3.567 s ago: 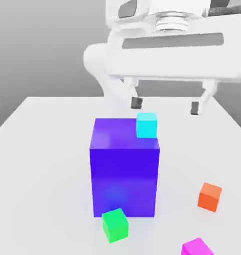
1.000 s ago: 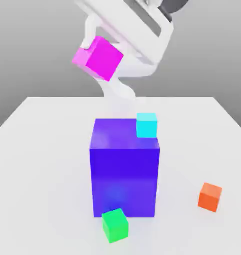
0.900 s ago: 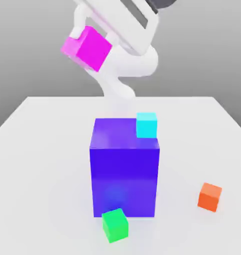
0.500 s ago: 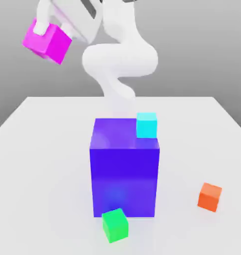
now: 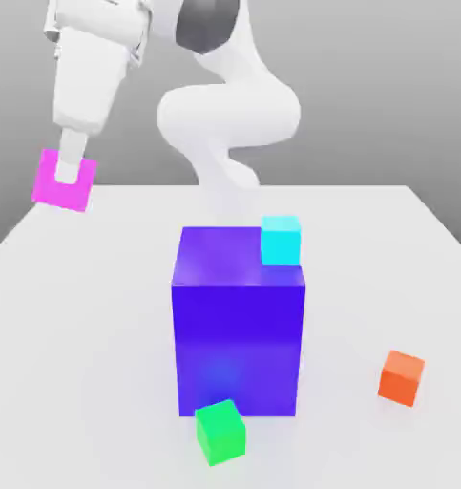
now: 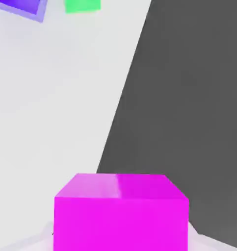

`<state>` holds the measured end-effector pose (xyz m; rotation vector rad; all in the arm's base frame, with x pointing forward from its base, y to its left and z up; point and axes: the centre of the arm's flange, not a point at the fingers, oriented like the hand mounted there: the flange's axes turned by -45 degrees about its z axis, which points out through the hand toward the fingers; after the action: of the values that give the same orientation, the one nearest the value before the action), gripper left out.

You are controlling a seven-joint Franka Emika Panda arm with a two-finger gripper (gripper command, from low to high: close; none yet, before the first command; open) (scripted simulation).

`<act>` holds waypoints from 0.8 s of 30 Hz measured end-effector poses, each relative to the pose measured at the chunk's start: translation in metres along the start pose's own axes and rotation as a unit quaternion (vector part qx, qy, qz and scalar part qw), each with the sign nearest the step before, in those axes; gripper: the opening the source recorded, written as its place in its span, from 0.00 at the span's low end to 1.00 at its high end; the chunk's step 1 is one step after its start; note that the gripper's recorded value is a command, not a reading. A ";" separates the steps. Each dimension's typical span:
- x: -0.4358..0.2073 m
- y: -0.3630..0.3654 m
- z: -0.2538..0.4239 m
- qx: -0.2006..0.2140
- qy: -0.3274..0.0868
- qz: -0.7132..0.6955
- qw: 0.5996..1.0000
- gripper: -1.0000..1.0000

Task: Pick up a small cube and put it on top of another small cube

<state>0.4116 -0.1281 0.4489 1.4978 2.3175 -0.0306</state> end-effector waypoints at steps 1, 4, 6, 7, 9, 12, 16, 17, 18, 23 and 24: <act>0.003 0.000 0.009 0.002 0.009 -0.026 1.000 0.00; 0.014 0.003 0.036 0.008 0.036 -0.105 0.994 0.00; 0.025 0.005 0.054 0.010 0.055 -0.160 0.986 0.00; 0.031 0.006 0.063 0.010 0.064 -0.187 0.980 0.00; 0.044 0.010 0.080 0.010 0.083 -0.243 0.966 0.00; 0.068 0.015 0.106 0.008 0.112 -0.326 0.939 0.00; 0.108 0.022 0.138 -0.001 0.150 -0.437 0.887 0.00; 0.119 0.023 0.146 -0.003 0.159 -0.464 0.871 0.00; 0.131 0.025 0.152 -0.007 0.168 -0.493 0.854 0.00; 0.172 0.024 0.200 -0.017 0.188 -0.558 0.808 0.00; 0.176 0.021 0.213 -0.017 0.188 -0.559 0.808 0.00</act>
<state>0.4308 -0.0119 0.1981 -0.0984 3.1373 -0.0008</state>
